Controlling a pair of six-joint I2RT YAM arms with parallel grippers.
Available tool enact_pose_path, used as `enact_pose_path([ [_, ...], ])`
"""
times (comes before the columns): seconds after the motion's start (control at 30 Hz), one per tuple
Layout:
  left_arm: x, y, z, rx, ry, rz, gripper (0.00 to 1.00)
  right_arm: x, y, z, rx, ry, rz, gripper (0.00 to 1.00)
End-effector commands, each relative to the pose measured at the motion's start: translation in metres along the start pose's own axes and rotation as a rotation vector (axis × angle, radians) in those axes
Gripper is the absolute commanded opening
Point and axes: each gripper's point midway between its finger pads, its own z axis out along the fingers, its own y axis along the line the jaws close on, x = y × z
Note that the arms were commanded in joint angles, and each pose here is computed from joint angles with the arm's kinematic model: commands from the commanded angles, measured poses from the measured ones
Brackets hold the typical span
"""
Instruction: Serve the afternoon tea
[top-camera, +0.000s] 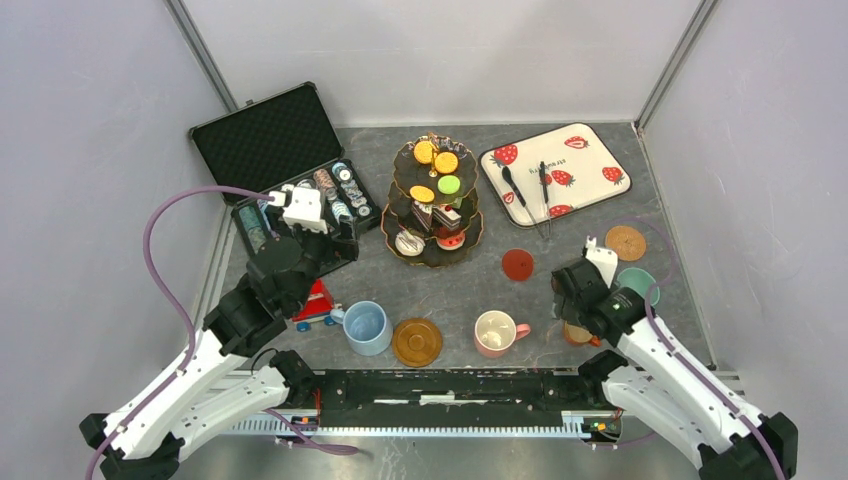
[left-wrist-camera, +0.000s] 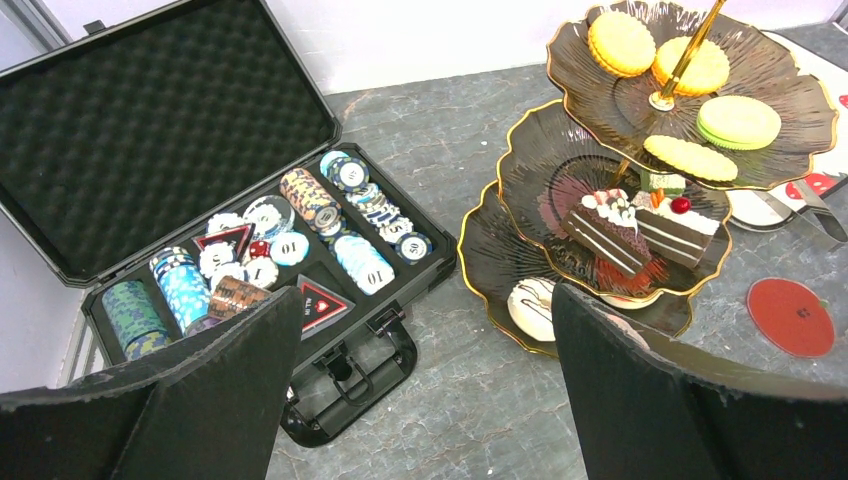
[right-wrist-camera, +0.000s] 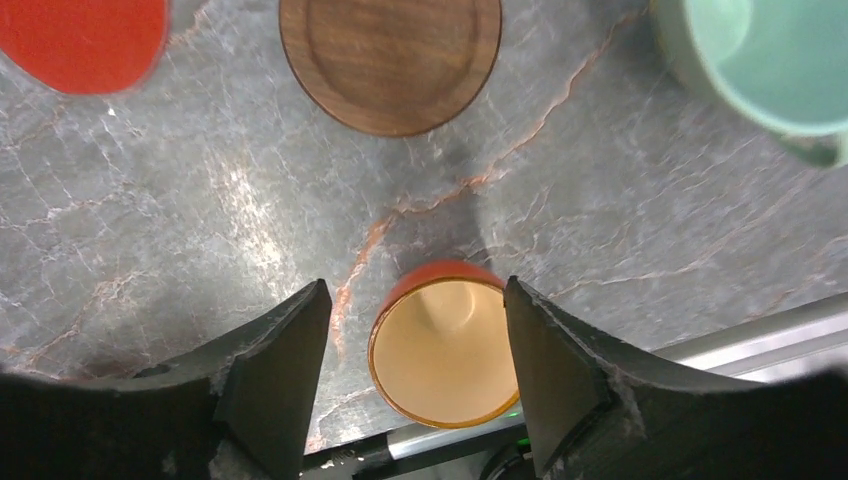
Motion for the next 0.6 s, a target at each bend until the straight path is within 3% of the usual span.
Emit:
enact_pose_path([
  [0.0, -0.007, -0.003, 0.001, 0.004, -0.019, -0.058, 0.99, 0.027, 0.010, 0.011, -0.063, 0.055, 0.106, 0.69],
  [0.13, -0.006, -0.001, 0.002, -0.006, -0.013, -0.054, 0.99, 0.044, 0.017, 0.024, -0.074, 0.110, 0.093, 0.66],
  [0.27, -0.007, 0.001, 0.002, -0.014, -0.017, -0.057, 0.99, 0.036, 0.022, 0.028, -0.063, 0.098, 0.096, 0.56],
  [0.37, -0.006, 0.001, 0.002, -0.015, -0.016, -0.056, 0.99, 0.025, 0.025, 0.028, -0.056, 0.069, 0.120, 0.39],
  [0.53, -0.007, 0.001, 0.002, -0.014, -0.016, -0.057, 0.99, -0.003, 0.040, 0.024, -0.068, 0.015, 0.208, 0.00],
  [0.57, -0.006, 0.002, 0.002, -0.016, -0.015, -0.056, 0.99, -0.008, 0.042, 0.022, -0.056, 0.014, 0.232, 0.00],
])
